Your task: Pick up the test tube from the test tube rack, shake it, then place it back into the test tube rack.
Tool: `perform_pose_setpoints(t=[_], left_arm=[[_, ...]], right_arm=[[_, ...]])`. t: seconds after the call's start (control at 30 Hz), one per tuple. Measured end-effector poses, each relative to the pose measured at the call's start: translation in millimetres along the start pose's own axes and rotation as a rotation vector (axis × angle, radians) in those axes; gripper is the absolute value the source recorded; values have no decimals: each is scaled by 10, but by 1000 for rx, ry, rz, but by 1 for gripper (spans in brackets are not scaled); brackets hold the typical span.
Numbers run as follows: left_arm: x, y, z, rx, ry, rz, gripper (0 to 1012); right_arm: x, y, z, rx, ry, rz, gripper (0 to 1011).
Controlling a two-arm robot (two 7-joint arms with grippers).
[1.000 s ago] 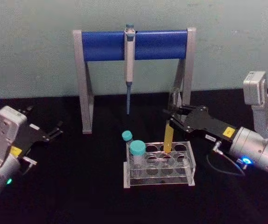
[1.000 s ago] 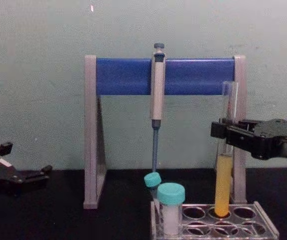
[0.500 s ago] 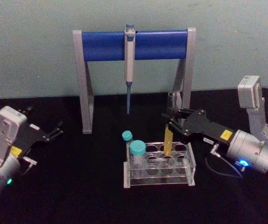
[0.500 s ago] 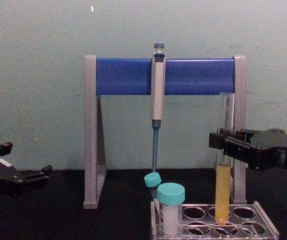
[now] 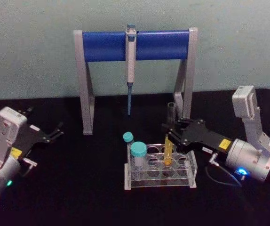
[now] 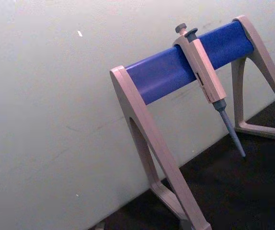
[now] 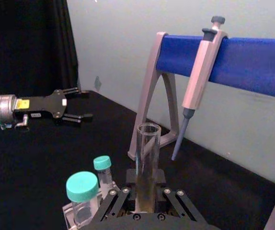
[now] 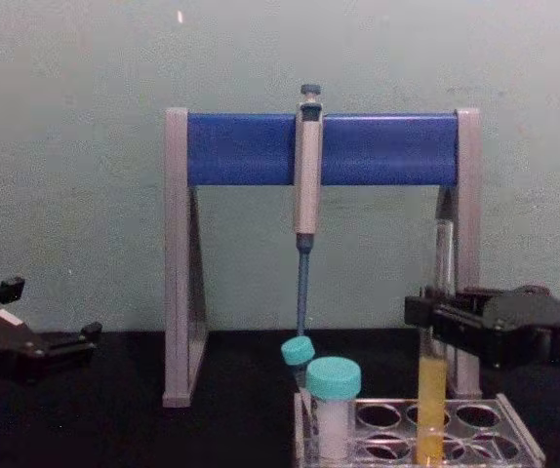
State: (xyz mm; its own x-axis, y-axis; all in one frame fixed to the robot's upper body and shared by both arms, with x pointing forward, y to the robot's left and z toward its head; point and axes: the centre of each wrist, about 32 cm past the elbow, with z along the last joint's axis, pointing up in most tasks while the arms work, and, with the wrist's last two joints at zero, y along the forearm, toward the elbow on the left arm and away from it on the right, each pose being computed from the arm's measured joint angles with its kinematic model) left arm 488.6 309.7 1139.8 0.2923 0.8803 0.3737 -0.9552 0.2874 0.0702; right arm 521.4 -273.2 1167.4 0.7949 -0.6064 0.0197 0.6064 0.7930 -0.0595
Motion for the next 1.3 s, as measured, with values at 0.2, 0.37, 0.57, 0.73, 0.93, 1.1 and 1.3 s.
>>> perform_pose_setpoints(t=[0.2, 0.37, 0.57, 0.73, 0.93, 1.1, 1.3], left_arm=[[0, 0, 0, 0, 0, 0, 1010], [0, 0, 0, 0, 0, 0, 1010], [0, 0, 0, 0, 0, 0, 1010], [0, 0, 0, 0, 0, 0, 1009], [0, 0, 0, 0, 0, 0, 1009], [0, 0, 0, 0, 0, 0, 1010], [0, 0, 0, 0, 0, 0, 1010]], right_arm=[[-14, 7, -51, -14, 3, -5, 230], [-29, 13, -98, -27, 4, -8, 230], [-34, 16, -144, -36, 8, -14, 232], [-33, 16, -153, -37, 10, -21, 230], [-34, 13, -154, -38, 8, -28, 232], [-33, 13, -153, -40, 8, -27, 230], [-34, 11, -161, -47, 9, -26, 359]])
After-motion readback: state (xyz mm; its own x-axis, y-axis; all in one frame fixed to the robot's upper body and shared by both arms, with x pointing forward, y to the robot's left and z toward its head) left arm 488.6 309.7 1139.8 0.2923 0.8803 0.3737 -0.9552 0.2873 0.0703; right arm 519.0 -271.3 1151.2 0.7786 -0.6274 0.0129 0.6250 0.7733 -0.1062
